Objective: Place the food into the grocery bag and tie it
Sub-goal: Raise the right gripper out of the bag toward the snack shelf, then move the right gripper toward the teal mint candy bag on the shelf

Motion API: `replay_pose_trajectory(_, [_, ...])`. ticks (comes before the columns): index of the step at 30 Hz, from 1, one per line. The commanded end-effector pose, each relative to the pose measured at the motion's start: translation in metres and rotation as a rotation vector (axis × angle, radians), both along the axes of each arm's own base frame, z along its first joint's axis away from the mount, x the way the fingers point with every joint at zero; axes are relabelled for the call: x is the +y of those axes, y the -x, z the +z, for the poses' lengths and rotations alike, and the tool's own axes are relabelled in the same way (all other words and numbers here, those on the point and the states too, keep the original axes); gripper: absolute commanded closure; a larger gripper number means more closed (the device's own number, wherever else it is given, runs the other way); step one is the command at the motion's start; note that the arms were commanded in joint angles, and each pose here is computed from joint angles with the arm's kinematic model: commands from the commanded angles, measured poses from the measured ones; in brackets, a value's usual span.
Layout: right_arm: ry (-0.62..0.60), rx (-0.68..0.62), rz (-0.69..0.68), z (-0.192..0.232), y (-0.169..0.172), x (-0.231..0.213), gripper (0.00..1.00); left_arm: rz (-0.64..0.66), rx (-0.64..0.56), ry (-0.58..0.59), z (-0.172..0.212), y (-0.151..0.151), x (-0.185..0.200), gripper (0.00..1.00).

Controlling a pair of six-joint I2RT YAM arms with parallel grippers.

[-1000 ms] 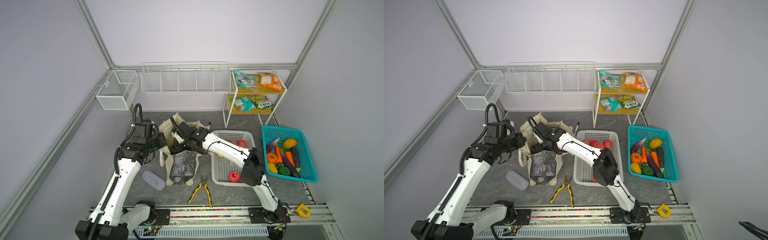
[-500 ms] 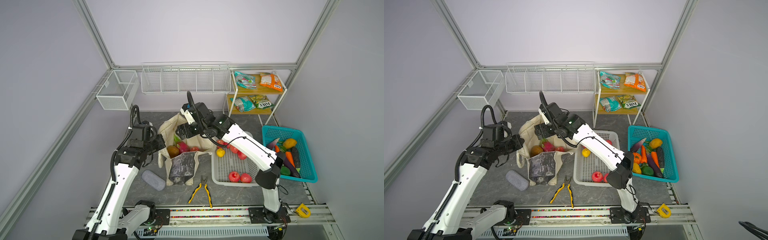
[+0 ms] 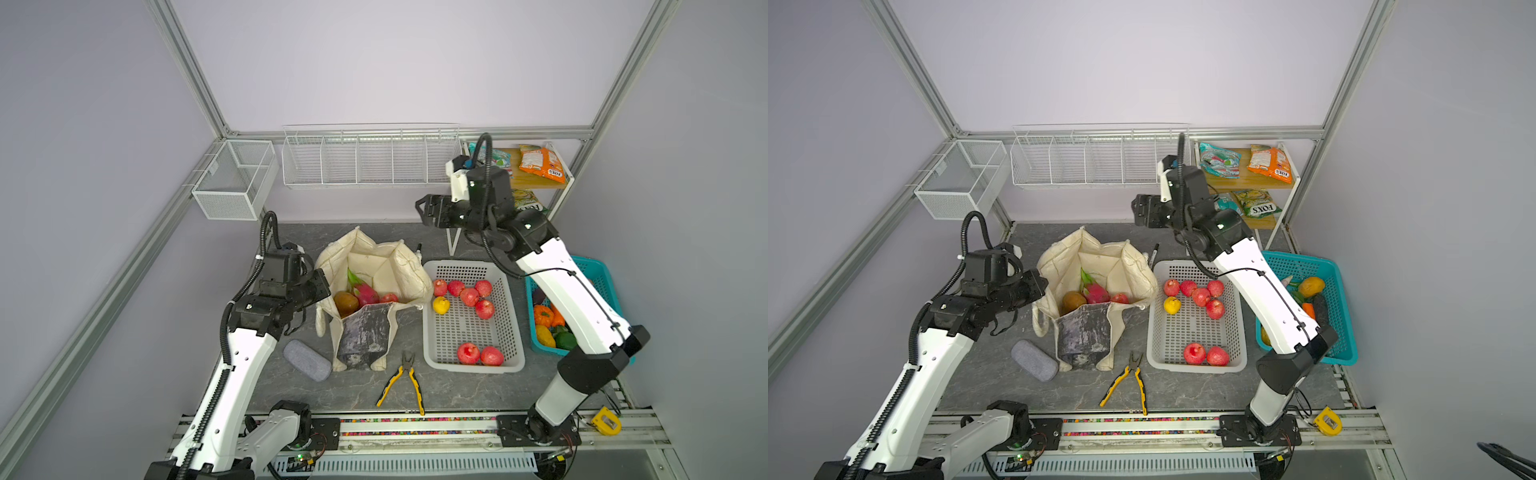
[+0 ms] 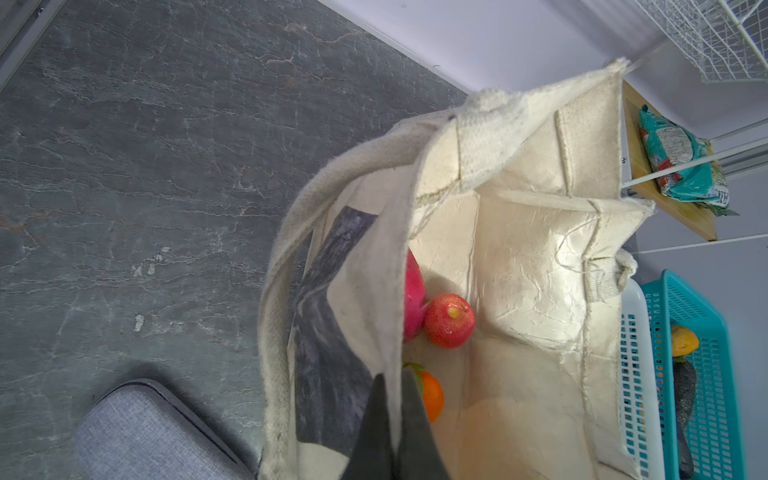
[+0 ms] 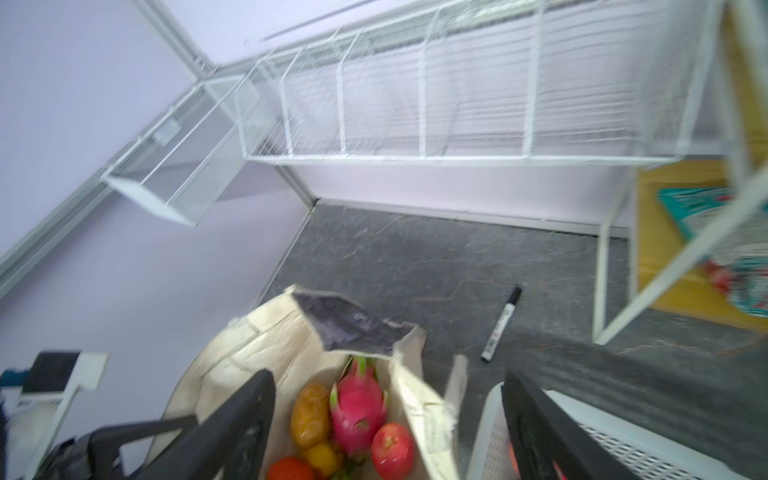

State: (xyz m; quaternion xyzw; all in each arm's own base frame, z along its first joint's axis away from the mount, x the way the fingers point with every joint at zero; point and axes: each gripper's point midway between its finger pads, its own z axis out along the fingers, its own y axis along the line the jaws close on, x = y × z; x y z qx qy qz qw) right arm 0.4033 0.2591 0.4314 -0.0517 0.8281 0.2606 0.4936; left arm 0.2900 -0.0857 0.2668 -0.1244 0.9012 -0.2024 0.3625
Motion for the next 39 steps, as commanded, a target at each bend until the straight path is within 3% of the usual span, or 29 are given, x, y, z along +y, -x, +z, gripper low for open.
replay_pose_trajectory(1, [-0.121, -0.036, -0.115, 0.02, -0.017, -0.041, 0.12, 0.008, -0.011, 0.004, 0.002, 0.002, 0.001, 1.0])
replay_pose_trajectory(11, [-0.417, -0.065, -0.385, 0.05, -0.065, -0.16, 0.12, 0.01, -0.019, 0.015, 0.005, -0.004, -0.002, 1.0])
replay_pose_trajectory(19, [-0.641, -0.077, -0.448, 0.059, -0.1, -0.211, 0.12, 0.003, -0.023, 0.01, 0.007, -0.009, -0.003, 1.0])
replay_pose_trajectory(25, [-0.747, -0.038, -0.459, 0.055, -0.123, -0.226, 0.12, 0.0, -0.024, 0.006, 0.007, -0.011, -0.003, 1.0])
replay_pose_trajectory(36, [-0.773, 0.07, -0.456, 0.032, -0.149, -0.221, 0.12, 0.0, -0.032, 0.01, 0.01, -0.011, -0.004, 1.0])
replay_pose_trajectory(39, [-0.779, 0.104, -0.456, 0.022, -0.155, -0.22, 0.08, 0.003, -0.034, 0.01, 0.01, -0.011, -0.003, 1.0])
